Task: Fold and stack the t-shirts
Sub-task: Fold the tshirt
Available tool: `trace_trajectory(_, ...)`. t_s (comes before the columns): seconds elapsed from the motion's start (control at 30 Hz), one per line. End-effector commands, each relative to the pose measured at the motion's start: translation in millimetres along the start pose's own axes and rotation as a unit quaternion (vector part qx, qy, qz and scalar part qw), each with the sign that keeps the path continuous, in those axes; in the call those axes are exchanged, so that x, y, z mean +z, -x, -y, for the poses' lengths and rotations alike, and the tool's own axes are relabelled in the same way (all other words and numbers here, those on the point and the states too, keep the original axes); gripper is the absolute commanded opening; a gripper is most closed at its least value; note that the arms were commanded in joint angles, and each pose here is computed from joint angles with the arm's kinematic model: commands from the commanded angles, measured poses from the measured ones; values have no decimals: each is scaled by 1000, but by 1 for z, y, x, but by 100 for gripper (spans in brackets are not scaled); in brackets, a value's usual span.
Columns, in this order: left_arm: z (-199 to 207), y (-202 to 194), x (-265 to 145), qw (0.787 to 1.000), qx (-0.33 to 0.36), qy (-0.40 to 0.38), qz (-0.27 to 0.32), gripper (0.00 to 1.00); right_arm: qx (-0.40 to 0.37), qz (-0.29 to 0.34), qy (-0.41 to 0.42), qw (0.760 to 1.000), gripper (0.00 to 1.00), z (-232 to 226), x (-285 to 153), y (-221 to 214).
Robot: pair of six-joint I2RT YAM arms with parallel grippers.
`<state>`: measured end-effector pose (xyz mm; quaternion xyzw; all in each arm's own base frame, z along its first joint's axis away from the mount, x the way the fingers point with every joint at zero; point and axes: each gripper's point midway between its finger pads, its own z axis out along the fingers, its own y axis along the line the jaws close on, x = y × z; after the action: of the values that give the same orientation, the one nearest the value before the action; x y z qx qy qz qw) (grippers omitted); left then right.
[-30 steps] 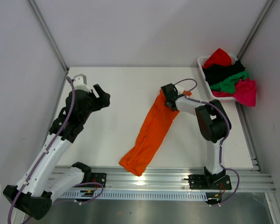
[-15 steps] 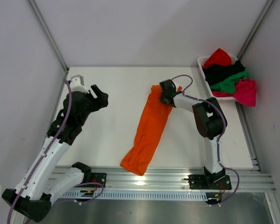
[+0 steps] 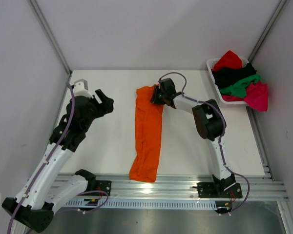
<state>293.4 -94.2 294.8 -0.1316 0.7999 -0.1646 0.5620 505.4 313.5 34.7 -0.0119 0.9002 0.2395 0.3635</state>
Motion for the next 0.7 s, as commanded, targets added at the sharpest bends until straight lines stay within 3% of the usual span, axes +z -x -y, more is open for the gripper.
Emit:
trace_trajectory(0.0,0,-1,-6,1000,-12,-8,2,80,-41,-28,57,997,36,-37,16,-14)
trace_trajectory(0.23,-9,-8,-11,1000,-11,2,0,80,-60,-6,69,996,36,-58,34,17)
trace_trajectory(0.67,-13,-16,-17,1000,-16,0,-6,80,-44,25,10,999,37,-11,53,55)
